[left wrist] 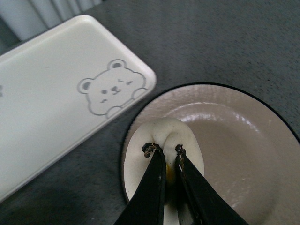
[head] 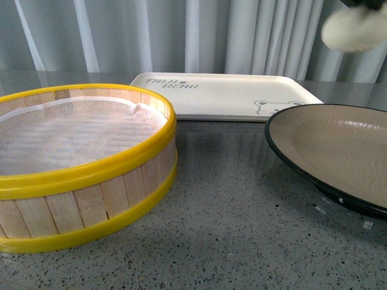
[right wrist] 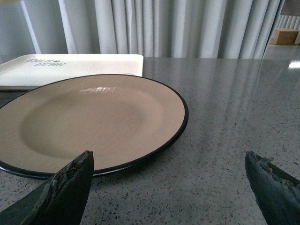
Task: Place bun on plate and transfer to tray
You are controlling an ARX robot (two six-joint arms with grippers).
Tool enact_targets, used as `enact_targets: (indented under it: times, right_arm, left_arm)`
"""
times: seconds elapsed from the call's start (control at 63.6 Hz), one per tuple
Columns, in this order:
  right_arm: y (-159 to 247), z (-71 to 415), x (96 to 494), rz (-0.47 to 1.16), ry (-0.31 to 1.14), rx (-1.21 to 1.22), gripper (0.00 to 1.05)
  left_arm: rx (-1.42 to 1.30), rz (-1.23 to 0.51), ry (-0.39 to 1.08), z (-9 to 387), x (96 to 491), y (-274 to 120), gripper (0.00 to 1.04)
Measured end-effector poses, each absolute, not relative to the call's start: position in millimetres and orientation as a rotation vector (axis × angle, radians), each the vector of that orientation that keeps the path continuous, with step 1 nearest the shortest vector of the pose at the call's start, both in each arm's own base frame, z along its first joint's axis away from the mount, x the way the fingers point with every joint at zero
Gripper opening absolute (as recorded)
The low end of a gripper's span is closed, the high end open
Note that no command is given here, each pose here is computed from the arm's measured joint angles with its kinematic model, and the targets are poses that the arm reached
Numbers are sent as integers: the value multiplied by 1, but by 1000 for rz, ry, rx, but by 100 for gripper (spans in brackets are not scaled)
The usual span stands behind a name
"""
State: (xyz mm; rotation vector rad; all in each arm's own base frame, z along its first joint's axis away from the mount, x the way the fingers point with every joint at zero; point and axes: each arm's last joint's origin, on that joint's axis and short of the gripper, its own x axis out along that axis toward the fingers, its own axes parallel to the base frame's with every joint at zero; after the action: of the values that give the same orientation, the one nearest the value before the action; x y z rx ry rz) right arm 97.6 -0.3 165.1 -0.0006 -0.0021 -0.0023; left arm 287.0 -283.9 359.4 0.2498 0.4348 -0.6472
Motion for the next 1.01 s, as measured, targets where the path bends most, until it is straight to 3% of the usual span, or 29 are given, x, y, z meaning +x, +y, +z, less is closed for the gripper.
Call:
enact_targets:
  times: [0.252,1.006]
  right_arm:
    - [0,165,98,-2,-2,-1,96]
    - [0,165,98,-2,-2,-1,96]
  left_arm:
    - [313,-694,480,316,289,-327,4]
    - [437,-699,505,270,286,-364,4]
